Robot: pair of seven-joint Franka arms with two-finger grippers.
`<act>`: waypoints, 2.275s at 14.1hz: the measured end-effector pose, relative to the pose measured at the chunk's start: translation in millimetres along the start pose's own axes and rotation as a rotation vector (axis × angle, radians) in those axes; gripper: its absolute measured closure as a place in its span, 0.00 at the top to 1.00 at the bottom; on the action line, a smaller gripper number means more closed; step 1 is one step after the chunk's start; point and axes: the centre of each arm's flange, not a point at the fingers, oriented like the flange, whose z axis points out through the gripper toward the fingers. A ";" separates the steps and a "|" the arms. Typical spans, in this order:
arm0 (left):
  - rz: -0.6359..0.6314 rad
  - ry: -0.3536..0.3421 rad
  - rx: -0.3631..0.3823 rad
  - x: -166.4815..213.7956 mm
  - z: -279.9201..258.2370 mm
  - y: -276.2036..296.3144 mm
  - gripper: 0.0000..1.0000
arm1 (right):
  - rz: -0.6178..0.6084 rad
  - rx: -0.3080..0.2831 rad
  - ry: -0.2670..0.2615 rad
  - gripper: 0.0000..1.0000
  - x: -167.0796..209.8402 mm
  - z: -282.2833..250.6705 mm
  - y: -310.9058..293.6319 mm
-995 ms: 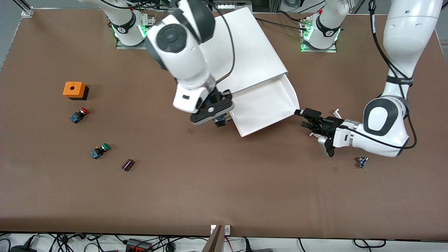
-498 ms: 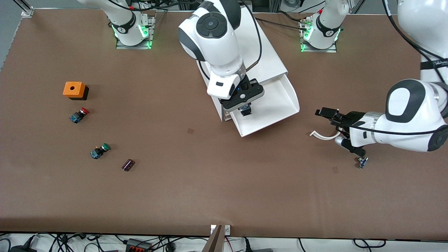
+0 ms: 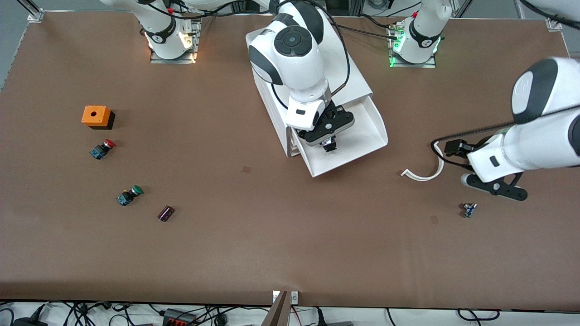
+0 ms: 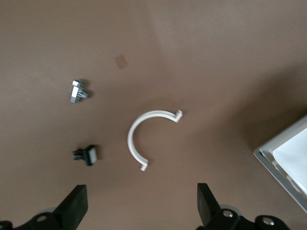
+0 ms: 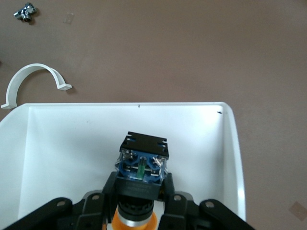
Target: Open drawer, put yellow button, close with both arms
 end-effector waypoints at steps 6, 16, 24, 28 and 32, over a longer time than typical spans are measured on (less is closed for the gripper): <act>-0.084 0.134 0.029 -12.5 -62.8 -24.3 1.00 | -0.034 -0.003 -0.029 0.40 -14.8 20.9 -23.6; -0.209 0.136 0.018 -7.0 -61.5 -7.4 1.00 | -0.037 -0.037 -0.016 0.70 -10.7 29.3 -18.2; -0.214 0.140 0.001 -7.0 -63.1 -6.0 1.00 | 0.057 -0.049 0.044 1.00 24.8 -52.5 20.3; -0.373 0.140 -0.054 -4.0 -62.3 6.0 1.00 | 0.187 -0.109 -0.007 1.00 46.4 -87.4 118.7; -0.514 0.164 -0.093 27.4 -23.1 66.1 1.00 | 0.340 -0.181 -0.131 1.00 50.1 -72.8 237.6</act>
